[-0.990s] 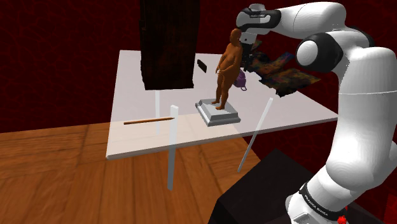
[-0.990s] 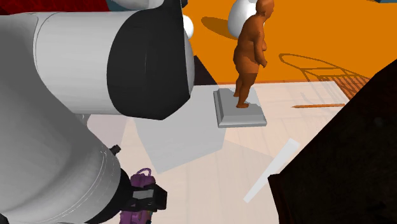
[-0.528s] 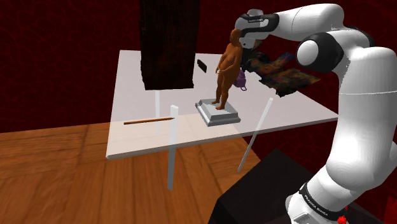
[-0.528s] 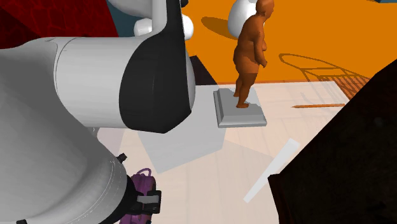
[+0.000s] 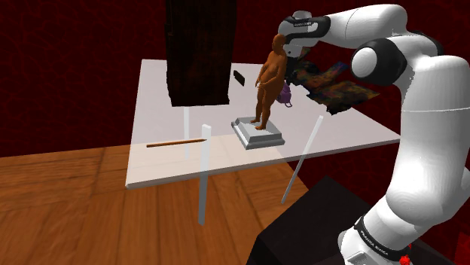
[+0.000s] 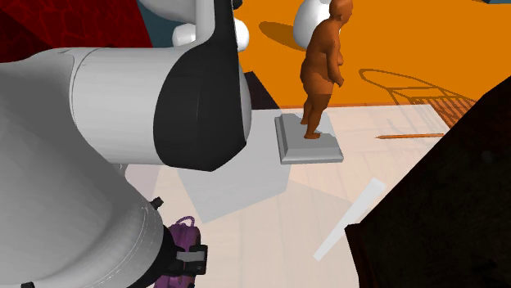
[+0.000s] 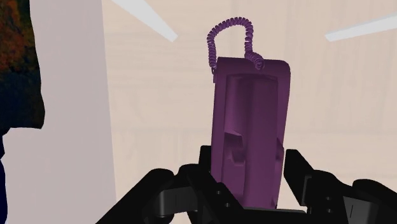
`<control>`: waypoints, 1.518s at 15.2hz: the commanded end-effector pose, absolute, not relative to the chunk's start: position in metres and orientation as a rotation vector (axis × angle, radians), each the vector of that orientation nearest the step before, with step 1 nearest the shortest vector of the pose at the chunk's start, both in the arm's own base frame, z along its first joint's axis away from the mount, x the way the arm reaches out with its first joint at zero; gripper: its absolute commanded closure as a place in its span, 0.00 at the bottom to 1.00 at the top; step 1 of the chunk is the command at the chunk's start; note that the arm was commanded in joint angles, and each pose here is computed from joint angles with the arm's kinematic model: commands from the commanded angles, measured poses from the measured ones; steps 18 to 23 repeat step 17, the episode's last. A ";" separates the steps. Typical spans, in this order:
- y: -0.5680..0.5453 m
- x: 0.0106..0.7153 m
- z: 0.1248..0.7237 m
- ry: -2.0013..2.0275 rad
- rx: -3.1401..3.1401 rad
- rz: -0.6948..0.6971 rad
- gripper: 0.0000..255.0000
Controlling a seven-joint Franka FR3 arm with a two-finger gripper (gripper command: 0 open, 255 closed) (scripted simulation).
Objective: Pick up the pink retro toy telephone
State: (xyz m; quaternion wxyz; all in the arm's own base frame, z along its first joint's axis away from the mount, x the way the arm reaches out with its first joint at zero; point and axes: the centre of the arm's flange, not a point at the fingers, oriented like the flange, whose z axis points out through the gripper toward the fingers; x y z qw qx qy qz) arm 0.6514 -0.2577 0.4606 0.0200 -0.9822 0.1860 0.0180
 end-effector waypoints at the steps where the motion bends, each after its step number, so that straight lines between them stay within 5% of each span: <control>1: -0.258 0.651 0.465 0.577 -3.046 0.059 1.00; 23: -0.258 0.651 0.540 0.577 -3.046 0.059 1.00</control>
